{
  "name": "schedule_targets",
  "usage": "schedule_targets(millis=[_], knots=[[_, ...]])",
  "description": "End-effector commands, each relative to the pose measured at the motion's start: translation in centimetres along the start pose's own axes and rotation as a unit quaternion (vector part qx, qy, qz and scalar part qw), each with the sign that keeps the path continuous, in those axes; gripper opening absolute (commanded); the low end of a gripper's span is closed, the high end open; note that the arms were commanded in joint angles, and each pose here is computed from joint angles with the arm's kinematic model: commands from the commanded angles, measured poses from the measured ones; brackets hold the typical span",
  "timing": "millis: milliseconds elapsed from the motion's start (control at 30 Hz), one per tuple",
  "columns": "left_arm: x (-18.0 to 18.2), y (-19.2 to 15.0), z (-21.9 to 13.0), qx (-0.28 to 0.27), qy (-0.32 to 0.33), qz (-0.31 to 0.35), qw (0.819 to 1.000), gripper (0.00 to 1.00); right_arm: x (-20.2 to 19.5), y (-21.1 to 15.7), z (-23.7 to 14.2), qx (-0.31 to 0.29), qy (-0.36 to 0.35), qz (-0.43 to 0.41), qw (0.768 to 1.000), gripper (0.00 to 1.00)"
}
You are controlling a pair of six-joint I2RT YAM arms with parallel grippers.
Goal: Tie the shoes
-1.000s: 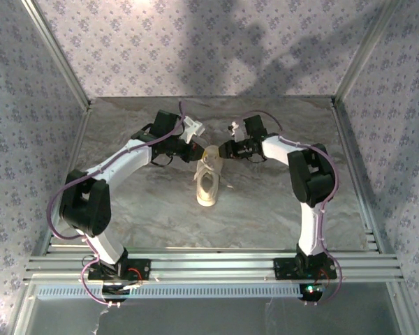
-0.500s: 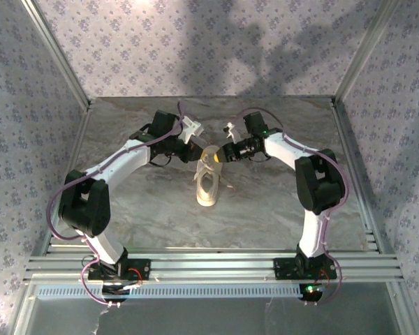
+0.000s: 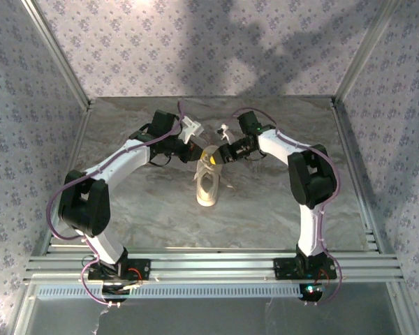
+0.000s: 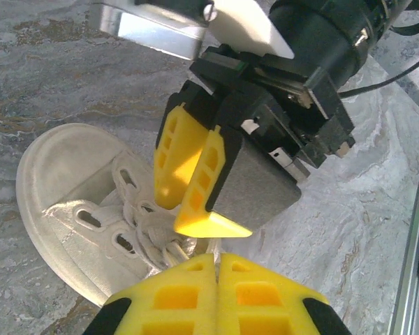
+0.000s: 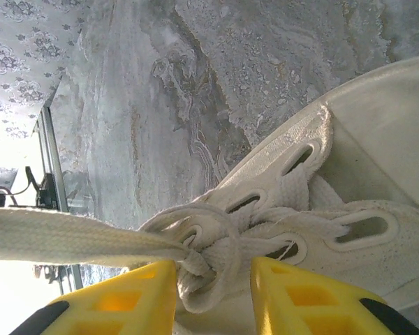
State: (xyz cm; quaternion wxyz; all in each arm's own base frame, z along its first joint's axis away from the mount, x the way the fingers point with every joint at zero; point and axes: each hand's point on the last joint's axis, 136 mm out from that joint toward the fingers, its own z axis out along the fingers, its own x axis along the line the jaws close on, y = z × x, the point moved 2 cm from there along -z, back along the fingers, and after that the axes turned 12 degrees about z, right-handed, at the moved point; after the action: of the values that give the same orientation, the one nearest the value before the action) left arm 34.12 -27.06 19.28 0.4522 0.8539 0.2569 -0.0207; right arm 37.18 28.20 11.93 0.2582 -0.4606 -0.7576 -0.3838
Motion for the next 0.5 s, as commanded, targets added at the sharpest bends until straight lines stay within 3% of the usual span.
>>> schedule_targets(millis=[0,200,367,467], knots=[[-0.8,1.1,-1.0,-0.015,-0.011,0.021,1.0,0.0,0.3,-0.1,0.5,0.017,0.005,-0.006,1.0,0.34],[-0.7,1.0,-0.9,-0.013,-0.014,0.021,1.0,0.0,0.3,0.1,1.1,0.027,0.002,-0.013,1.0,0.3],[-0.3,0.6,-1.0,-0.01,-0.009,0.012,1.0,0.0,0.7,0.0,0.5,0.014,-0.011,-0.024,1.0,0.03],[0.1,0.4,-1.1,-0.014,-0.007,0.004,1.0,0.0,0.9,0.0,-0.3,-0.012,-0.034,-0.038,0.999,0.0]])
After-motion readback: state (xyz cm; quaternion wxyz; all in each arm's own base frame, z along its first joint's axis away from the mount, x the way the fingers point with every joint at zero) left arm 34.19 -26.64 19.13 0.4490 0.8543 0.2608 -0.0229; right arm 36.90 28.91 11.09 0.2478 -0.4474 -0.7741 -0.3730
